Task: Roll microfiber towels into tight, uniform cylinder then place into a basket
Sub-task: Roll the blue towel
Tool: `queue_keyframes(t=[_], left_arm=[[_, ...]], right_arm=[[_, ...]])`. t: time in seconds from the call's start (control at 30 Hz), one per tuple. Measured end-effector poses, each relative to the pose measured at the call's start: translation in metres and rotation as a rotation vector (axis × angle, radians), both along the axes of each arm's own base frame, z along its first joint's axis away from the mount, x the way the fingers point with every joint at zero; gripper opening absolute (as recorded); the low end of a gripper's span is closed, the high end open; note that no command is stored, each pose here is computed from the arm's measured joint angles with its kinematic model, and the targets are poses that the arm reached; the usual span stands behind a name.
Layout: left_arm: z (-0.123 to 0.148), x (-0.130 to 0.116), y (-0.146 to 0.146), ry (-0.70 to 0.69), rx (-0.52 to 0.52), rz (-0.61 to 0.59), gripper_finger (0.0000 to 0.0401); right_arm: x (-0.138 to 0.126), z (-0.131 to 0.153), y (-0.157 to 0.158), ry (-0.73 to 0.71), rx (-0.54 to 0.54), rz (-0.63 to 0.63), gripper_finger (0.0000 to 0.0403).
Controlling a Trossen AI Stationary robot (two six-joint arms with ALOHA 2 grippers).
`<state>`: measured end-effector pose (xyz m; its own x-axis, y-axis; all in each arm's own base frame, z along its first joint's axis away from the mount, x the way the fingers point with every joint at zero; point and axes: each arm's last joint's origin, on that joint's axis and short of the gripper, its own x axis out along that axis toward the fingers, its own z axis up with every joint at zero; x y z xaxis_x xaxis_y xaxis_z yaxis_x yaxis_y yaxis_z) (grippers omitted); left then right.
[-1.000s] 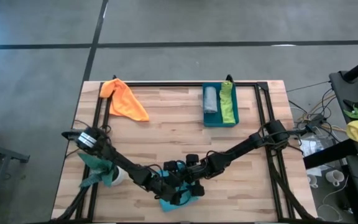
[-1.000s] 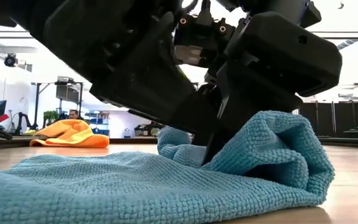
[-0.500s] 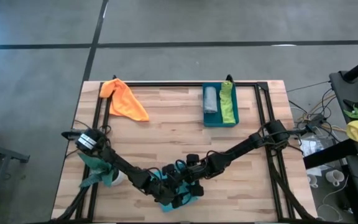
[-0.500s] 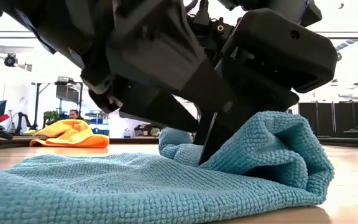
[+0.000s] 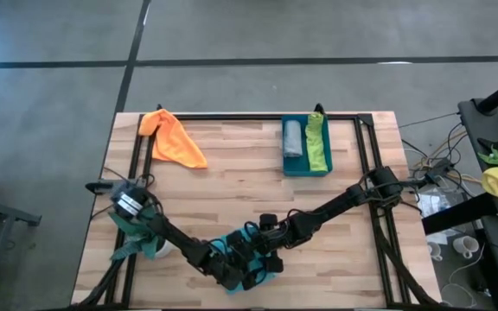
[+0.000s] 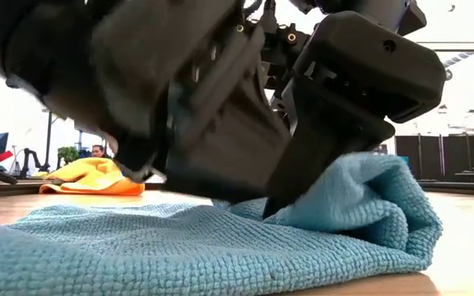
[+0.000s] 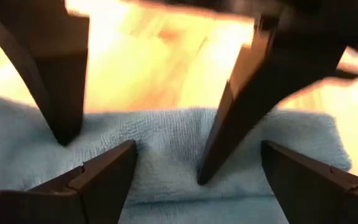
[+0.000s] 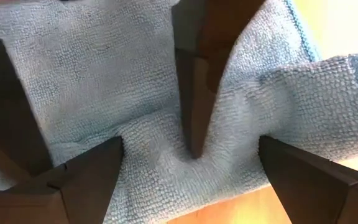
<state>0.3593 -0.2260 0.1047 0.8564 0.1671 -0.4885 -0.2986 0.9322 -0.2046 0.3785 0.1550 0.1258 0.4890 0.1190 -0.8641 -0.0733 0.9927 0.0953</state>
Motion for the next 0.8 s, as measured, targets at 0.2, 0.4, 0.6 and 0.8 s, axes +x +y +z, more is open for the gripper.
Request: queue_keyframes(t=[0.2,0.4,0.6,0.8], left_arm=[[-0.008,-0.001,0.000,0.021,0.005,-0.013,0.0328],[-0.012,-0.005,0.001,0.070,0.013,-0.046,0.0328],[-0.013,-0.007,0.000,0.084,0.024,-0.064,0.0328],[-0.014,-0.007,0.000,0.093,0.056,-0.087,0.0328]], right_arm=[[0.000,0.003,0.000,-0.003,0.011,-0.005,0.0370],[-0.006,0.027,-0.003,-0.026,0.015,0.010,0.0370],[-0.027,0.060,-0.011,-0.009,-0.087,0.151,0.0370],[-0.043,0.029,-0.019,0.075,-0.121,0.230,0.0370]])
